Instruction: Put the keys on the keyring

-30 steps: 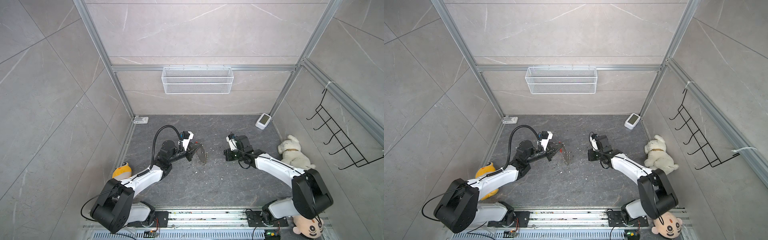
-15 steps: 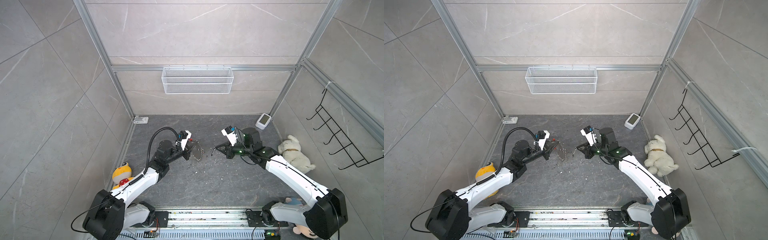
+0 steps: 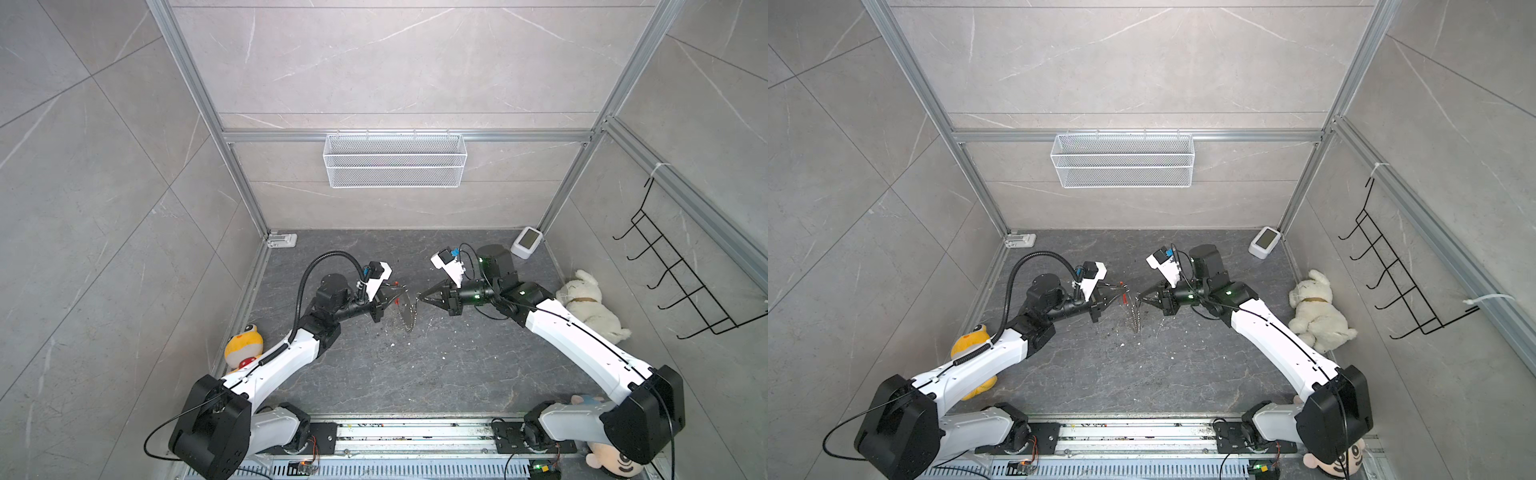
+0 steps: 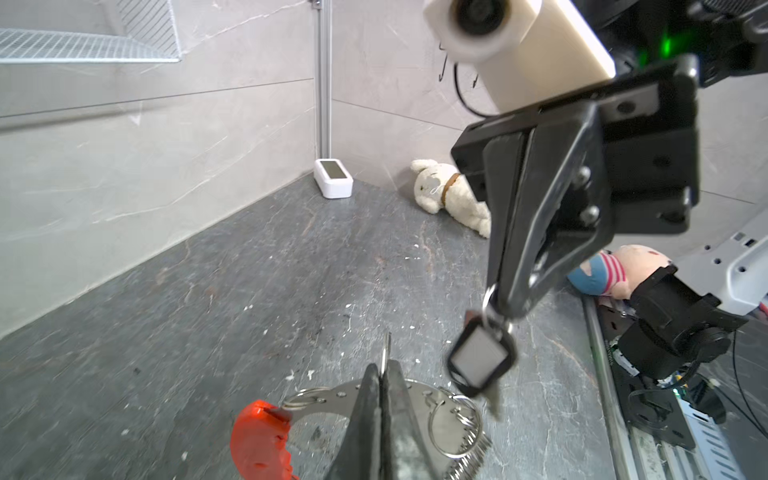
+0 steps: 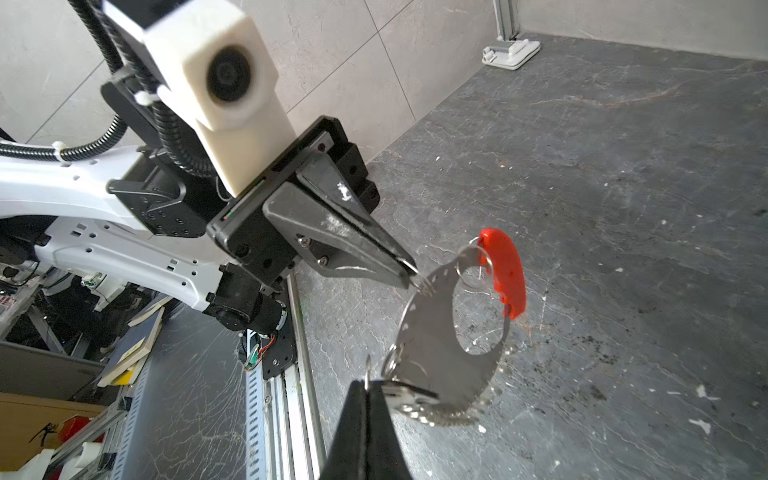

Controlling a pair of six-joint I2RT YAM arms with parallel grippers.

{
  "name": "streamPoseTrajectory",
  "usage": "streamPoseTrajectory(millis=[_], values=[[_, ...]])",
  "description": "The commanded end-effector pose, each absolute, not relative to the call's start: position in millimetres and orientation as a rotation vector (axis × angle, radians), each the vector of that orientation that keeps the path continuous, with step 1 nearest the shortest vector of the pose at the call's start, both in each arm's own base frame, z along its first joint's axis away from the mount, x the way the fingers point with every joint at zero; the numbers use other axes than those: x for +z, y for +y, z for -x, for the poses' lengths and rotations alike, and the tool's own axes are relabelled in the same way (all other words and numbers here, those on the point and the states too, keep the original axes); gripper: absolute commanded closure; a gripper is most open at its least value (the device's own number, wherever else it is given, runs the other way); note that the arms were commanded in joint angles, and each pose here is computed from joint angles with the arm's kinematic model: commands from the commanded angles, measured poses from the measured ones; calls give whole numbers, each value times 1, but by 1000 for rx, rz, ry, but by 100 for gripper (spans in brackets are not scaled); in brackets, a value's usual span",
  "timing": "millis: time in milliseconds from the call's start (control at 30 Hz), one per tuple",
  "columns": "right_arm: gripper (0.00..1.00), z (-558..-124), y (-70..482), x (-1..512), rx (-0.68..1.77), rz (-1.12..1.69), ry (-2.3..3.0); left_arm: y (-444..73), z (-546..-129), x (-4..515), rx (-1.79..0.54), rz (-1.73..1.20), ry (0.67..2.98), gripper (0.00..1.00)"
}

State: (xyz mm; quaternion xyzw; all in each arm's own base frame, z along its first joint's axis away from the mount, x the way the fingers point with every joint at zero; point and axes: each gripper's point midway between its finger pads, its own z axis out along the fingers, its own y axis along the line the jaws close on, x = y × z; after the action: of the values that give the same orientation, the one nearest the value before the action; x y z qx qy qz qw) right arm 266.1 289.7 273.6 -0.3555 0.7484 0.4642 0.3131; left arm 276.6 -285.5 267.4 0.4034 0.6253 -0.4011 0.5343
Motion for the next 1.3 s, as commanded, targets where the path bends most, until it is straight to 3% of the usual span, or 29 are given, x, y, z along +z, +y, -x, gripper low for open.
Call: streamPoseTrajectory(millis=[0, 833, 1267], values=[[100, -273, 293, 271, 1202, 948, 2000, -293, -267, 298, -1002, -1004, 1356, 100], [100, -286, 299, 286, 1172, 937, 1921, -300, -261, 295, -1048, -1098, 1360, 100], [100, -306, 295, 259, 1131, 835, 2036, -299, -243, 304, -1069, -1158, 1253, 100]])
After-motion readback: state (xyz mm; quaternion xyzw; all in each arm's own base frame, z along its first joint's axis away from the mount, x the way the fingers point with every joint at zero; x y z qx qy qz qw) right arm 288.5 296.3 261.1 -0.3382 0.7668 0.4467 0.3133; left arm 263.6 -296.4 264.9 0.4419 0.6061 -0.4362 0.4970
